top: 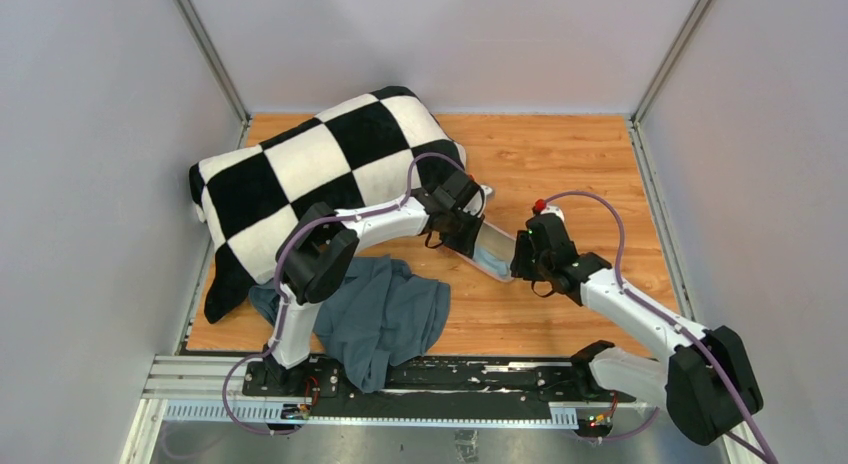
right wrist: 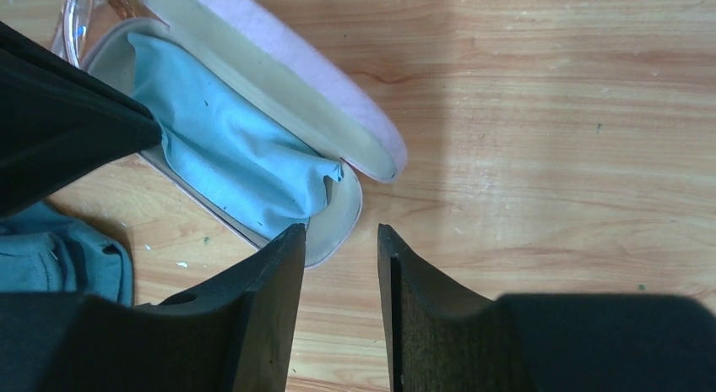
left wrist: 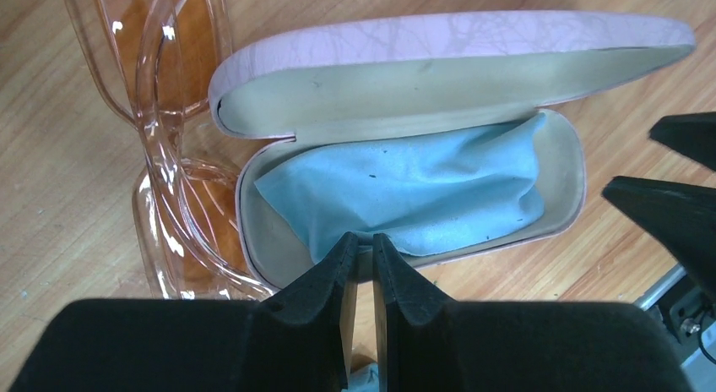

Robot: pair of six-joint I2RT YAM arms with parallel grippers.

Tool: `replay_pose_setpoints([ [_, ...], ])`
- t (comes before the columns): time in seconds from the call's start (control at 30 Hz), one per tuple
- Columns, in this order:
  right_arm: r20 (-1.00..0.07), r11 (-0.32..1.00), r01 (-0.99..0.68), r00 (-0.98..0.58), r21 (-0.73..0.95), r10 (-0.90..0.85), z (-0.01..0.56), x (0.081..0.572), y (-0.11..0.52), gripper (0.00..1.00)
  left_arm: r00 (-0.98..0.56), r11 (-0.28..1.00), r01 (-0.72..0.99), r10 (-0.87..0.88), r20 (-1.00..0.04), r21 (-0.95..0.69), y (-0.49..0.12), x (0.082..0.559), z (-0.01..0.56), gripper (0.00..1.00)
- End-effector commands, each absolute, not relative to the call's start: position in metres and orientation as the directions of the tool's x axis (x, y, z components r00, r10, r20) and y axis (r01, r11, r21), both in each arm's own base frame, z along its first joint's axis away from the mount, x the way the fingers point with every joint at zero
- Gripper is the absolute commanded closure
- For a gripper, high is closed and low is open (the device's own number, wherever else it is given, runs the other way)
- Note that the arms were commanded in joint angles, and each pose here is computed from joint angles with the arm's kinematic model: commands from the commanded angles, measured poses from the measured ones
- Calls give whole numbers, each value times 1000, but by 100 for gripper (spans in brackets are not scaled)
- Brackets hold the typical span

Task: Organize the sunglasses
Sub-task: Place the glasses cleaning cloth in the sunglasses case.

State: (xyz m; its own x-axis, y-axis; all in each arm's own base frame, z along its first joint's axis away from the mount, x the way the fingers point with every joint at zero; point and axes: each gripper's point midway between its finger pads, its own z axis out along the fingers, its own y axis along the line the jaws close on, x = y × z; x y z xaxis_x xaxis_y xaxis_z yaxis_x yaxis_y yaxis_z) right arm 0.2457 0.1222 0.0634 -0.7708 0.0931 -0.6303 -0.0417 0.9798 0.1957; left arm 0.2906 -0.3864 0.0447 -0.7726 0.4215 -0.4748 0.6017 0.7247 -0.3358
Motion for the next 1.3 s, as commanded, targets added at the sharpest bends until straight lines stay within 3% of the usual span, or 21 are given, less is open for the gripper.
replay_pose_setpoints([
  [0.0,-624,974,87,-755,209,201,61,244,107,55,-778,731,603,450,-439,-319,-376,281,30,81],
  [0.3,-508,908,258,-762,331,402,30,229,114,55,-787,730,591,431,-441,-342,-375,275,31,79],
  [0.73,-511,866,272,-717,420,474,21,233,122,58,-775,709,605,417,-475,-363,-384,270,46,77],
  [1.1,-531,879,298,-709,371,464,14,240,115,76,-765,700,615,416,-492,-364,-388,270,58,76],
  [1.27,-540,879,305,-699,368,469,15,241,112,92,-756,699,621,413,-508,-354,-387,269,69,75],
])
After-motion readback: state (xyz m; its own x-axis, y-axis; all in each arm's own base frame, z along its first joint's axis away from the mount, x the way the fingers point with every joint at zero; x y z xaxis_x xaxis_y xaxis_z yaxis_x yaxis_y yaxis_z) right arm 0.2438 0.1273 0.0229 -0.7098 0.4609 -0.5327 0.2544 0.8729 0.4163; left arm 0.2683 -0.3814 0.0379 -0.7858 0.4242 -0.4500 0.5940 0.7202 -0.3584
